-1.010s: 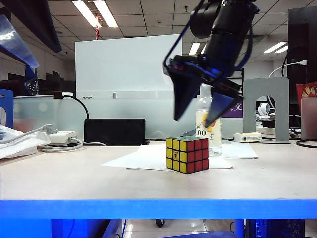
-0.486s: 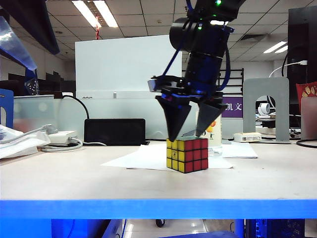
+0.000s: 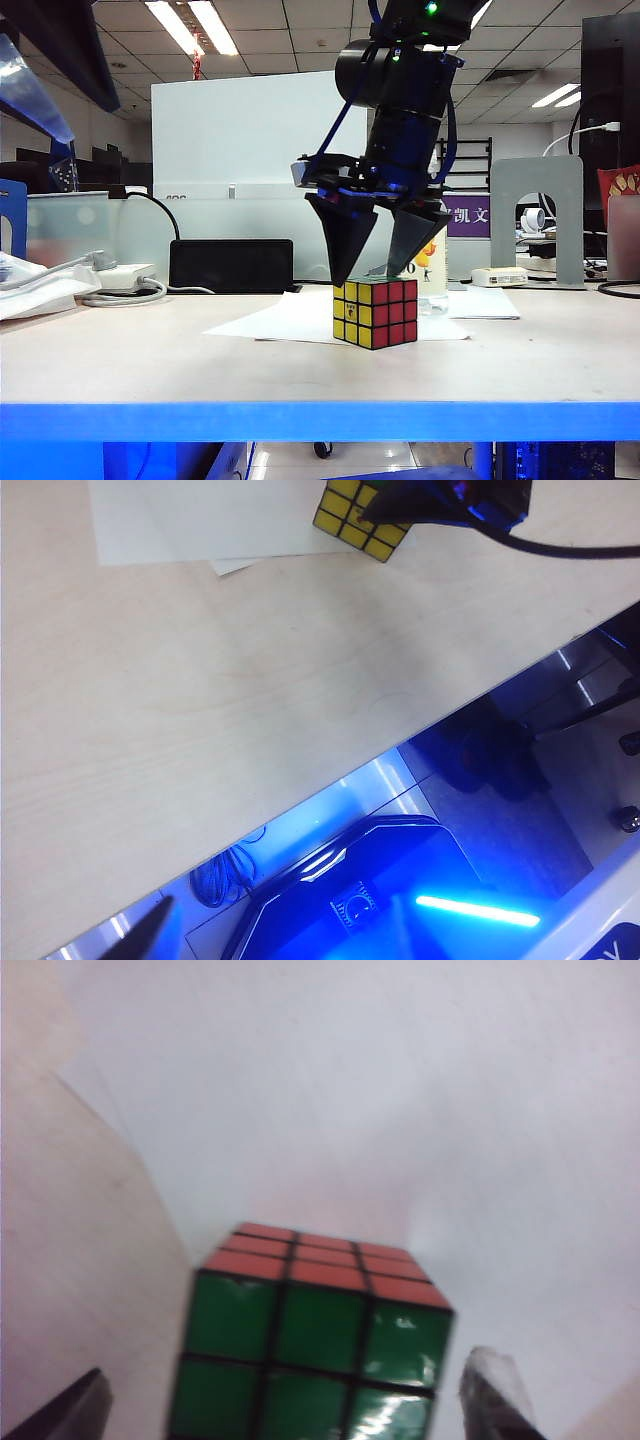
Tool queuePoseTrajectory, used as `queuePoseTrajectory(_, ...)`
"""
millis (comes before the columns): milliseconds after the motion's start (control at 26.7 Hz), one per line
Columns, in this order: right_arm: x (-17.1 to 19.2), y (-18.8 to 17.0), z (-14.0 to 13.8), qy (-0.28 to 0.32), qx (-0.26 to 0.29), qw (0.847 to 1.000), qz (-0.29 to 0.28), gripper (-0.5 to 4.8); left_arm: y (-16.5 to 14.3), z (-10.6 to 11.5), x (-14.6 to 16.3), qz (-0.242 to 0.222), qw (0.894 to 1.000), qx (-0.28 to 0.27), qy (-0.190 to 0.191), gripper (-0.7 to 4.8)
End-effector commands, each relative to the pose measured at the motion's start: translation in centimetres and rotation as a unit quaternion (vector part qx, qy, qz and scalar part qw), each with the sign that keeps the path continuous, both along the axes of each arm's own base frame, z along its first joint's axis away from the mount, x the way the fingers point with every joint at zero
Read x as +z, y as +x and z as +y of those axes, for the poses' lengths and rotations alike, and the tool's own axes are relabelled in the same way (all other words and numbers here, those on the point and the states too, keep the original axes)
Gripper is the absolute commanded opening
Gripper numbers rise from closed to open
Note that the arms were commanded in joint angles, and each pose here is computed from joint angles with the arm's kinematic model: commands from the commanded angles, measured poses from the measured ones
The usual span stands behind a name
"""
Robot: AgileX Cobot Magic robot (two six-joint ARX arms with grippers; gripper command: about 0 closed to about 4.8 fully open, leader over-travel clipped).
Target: Rotate the Rubik's Cube so that the bottom side is facing up.
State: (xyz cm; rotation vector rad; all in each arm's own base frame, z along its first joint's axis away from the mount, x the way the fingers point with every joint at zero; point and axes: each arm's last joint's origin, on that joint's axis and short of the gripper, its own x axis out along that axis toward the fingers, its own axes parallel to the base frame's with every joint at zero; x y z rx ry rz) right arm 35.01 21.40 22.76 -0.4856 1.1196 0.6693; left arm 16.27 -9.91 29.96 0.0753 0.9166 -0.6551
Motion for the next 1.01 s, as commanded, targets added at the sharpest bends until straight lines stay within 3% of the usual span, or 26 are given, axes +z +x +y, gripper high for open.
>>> queuePoseTrajectory(37,-0.4,0.2,0.0,-0.015,-0.015,1.0,-0.004,4.79,0.0,0.0,0.1,-0.003,1.0,-0.002,-0.001,2.74)
queuePoseTrajectory(224,-2.5,0.3,0.3,-0.012,-0.008,0.999,0.046,4.79,0.0,0.0,0.1,0.0,1.0,-0.002,0.001,2.74)
queuePoseTrajectory(486,-2.6,0.6,0.7,0.002,-0.016,0.999,0.035,4.79,-0.2,0.1,0.0,0.008,1.0,-0.002,0.006,2.74)
queuePoseTrajectory(748,-2.6,0.4,0.6,-0.002,-0.017,0.999,0.045,3.21,-0.2,0.1,0.0,0.006,1.0,-0.004,0.008,2.74)
queuePoseTrajectory(898,-2.6,0.2,0.5,-0.005,-0.017,0.998,0.053,3.05,-0.1,0.2,0.0,-0.002,1.0,-0.002,0.02,2.74)
queuePoseTrajectory(1010,-2.1,-0.1,0.7,0.057,-0.009,0.994,0.091,3.05,-0.1,0.1,0.0,-0.005,1.0,-0.004,0.02,2.74)
